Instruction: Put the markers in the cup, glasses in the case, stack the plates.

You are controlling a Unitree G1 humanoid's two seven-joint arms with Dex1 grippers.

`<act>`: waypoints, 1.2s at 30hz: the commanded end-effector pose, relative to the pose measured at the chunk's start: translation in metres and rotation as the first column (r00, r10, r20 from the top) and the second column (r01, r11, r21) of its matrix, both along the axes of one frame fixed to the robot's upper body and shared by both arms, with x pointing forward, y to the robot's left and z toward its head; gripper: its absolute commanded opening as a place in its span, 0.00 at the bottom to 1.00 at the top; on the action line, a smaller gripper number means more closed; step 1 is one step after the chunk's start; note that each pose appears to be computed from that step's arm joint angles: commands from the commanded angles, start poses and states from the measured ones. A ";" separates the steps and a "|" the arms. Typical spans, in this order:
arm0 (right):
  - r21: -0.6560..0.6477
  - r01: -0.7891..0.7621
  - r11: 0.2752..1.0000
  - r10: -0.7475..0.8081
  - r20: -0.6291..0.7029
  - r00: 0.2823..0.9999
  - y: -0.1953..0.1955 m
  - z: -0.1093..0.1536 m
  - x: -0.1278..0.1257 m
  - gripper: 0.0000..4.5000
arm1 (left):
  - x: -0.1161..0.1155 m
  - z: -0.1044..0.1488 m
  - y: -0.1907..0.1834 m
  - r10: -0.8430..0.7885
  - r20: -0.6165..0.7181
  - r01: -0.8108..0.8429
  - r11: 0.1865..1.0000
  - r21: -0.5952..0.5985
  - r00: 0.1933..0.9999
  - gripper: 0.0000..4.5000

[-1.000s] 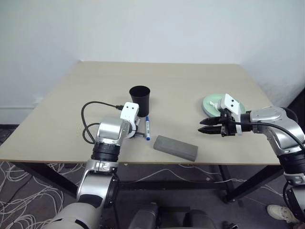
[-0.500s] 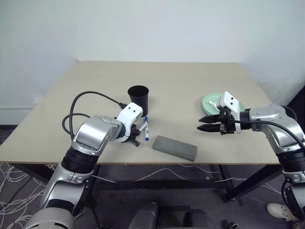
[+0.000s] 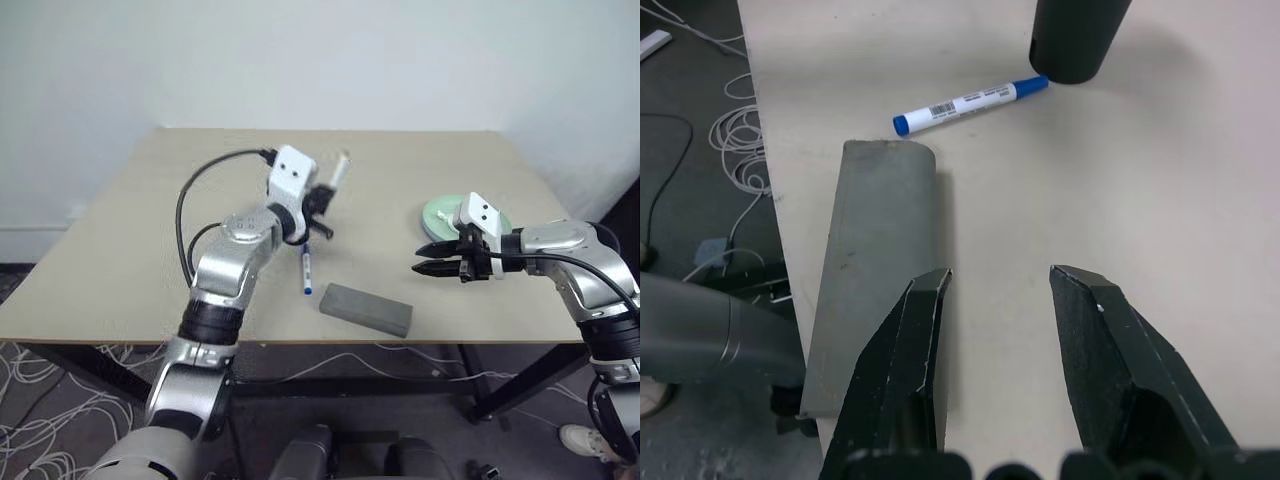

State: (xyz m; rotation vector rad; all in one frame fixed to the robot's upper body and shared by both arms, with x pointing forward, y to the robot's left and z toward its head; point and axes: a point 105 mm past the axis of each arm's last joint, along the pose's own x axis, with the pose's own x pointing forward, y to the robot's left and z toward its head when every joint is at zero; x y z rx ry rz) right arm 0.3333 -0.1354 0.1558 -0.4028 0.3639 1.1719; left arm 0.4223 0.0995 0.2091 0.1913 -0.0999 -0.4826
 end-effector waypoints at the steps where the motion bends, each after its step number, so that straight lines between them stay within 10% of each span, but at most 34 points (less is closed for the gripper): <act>1: 0.004 -0.002 1.000 0.002 0.050 0.999 0.001 0.014 0.004 0.37 | 0.016 0.037 0.019 0.131 0.228 -0.119 0.991 -0.067 0.965 0.00; 19: 0.014 -0.012 1.000 0.011 0.056 0.998 0.004 0.017 0.003 0.37 | 0.049 0.000 0.023 0.190 0.188 -0.179 0.981 -0.074 0.964 0.00; 28: 0.017 -0.010 1.000 0.009 0.058 0.998 0.005 0.018 0.003 0.37 | 0.050 -0.001 0.025 0.201 0.197 -0.195 0.979 -0.049 0.959 0.63; 36: 0.020 -0.012 1.000 0.011 0.054 0.998 0.006 0.017 0.004 0.37 | 0.043 0.020 0.020 0.119 0.264 -0.108 0.993 -0.057 0.957 0.64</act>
